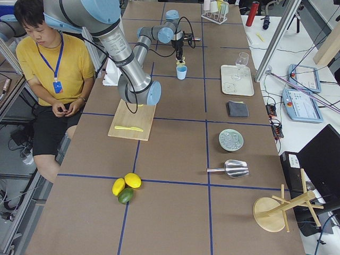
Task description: Squeeze lemon into cup
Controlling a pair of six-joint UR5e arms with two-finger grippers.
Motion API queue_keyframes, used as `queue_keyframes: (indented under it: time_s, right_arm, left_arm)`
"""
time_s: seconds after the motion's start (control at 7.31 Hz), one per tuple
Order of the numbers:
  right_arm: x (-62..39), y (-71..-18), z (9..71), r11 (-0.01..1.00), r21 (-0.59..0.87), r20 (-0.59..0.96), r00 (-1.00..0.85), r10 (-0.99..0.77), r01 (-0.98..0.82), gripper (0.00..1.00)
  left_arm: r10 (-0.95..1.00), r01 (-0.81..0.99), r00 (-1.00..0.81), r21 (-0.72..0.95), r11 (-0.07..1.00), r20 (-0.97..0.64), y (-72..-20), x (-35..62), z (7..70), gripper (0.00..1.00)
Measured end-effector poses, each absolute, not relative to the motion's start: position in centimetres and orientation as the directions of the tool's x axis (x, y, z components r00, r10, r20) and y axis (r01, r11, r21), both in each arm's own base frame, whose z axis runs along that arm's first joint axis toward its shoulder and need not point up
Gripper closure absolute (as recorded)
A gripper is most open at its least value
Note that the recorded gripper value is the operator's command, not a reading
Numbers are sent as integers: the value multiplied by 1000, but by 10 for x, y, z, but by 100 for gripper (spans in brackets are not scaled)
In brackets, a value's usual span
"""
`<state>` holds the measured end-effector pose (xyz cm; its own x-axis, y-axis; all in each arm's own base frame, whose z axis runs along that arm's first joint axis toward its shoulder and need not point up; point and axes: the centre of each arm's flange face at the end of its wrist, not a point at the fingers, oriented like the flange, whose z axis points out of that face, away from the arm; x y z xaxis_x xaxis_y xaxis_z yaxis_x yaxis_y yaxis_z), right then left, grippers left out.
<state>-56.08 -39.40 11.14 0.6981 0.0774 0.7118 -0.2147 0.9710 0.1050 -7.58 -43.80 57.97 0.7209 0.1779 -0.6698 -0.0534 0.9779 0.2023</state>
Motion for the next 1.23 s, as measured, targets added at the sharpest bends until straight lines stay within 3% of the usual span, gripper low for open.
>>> queue_keyframes:
  time_s: [0.14, 0.96, 1.23]
  right_arm:
    - [-563, -395, 113, 972, 108, 710, 700, 73, -211, 0]
    - [-561, -399, 115, 976, 123, 713, 700, 39, -179, 0]
    - [-533, -427, 124, 985, 115, 715, 699, 7, -128, 0]
  left_arm:
    - [177, -53, 721, 201, 978, -670, -438, -76, 580, 0]
    - [176, -55, 721, 198, 979, -671, -439, -75, 583, 0]
    - [182, -63, 719, 198, 978, -671, -440, -71, 583, 0]
